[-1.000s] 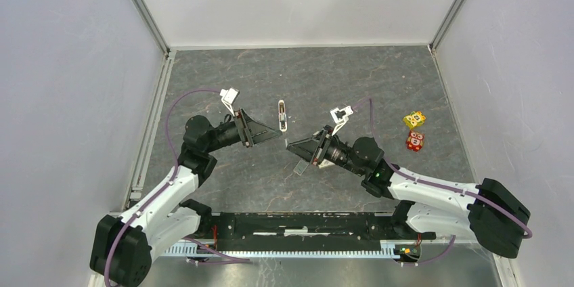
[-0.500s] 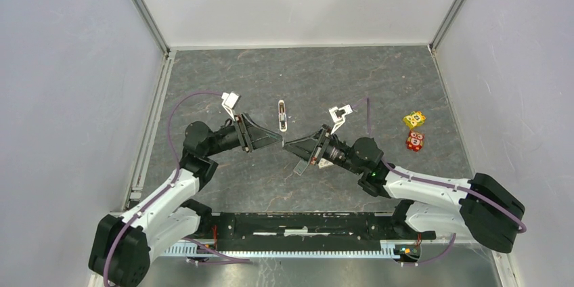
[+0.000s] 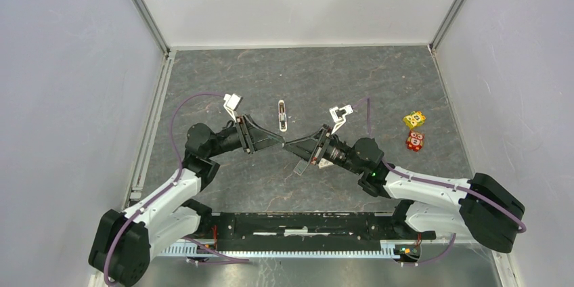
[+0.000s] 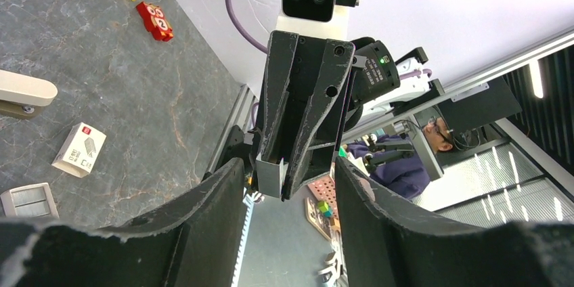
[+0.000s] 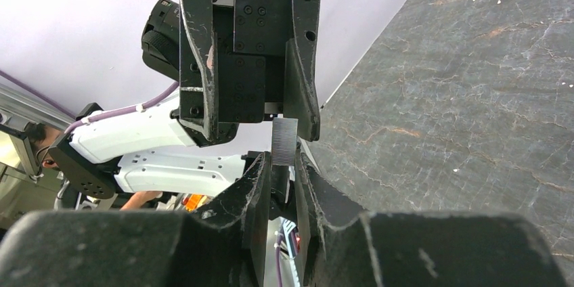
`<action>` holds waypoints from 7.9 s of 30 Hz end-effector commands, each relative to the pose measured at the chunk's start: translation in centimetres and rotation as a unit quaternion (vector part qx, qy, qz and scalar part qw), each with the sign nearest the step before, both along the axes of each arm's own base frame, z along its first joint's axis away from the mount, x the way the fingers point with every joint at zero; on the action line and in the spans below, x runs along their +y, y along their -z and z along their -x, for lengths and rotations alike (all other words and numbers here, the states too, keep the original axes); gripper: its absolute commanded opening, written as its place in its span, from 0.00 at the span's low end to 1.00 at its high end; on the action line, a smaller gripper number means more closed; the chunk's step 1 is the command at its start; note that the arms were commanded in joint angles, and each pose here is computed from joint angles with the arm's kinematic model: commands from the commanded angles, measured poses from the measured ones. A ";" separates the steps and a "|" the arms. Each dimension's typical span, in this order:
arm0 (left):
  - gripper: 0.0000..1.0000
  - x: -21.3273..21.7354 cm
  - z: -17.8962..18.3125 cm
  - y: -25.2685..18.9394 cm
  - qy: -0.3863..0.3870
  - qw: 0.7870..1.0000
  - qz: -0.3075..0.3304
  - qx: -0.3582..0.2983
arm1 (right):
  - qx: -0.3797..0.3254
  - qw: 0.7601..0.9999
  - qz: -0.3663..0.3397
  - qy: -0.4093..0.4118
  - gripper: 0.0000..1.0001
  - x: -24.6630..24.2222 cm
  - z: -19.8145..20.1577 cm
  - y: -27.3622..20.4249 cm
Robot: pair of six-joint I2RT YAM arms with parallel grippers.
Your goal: Load the staples into the stapler
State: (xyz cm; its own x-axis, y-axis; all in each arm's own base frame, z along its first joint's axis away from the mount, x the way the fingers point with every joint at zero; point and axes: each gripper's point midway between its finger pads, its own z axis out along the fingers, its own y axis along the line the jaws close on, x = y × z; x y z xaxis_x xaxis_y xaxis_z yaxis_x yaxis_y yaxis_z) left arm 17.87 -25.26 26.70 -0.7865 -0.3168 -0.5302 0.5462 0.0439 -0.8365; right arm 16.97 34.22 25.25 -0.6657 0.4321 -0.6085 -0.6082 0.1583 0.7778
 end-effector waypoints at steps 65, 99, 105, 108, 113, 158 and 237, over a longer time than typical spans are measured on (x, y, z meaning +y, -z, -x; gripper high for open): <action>0.20 11.0 -13.3 19.2 -0.273 0.729 -0.614 0.131 | -0.038 0.973 0.156 0.167 0.45 -8.4 -1.9 3.7; 0.34 8.2 -10.8 25.9 -0.150 0.691 -0.695 0.134 | -0.053 0.957 0.198 0.205 0.48 -11.3 -1.9 4.4; 0.34 8.8 -10.7 26.0 -0.136 0.688 -0.700 0.138 | -0.052 0.956 0.200 0.207 0.48 -11.4 -1.9 4.5; 0.33 8.8 -10.7 25.9 -0.130 0.688 -0.700 0.137 | -0.053 0.956 0.199 0.209 0.48 -11.5 -2.0 4.4; 0.31 9.0 -10.5 25.6 -0.127 0.682 -0.707 0.139 | -0.054 0.956 0.199 0.209 0.48 -11.5 -2.0 4.3; 0.20 -1.2 -19.9 17.6 -0.273 0.759 -0.582 0.099 | -0.047 0.948 0.235 0.211 0.49 -12.0 -2.0 6.5; 0.17 -0.5 -20.4 22.1 -0.288 0.722 -0.618 0.118 | -0.043 0.946 0.241 0.210 0.50 -11.9 -2.1 7.3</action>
State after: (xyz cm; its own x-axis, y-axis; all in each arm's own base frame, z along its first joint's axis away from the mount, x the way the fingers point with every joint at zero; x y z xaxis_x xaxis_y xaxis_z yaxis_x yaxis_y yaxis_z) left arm 37.17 -24.93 4.09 -0.8524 0.0209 -0.5225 0.0265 0.9996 -0.0033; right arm 18.66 22.41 17.52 -0.4582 0.2890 -0.8405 -0.4718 0.7223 0.5056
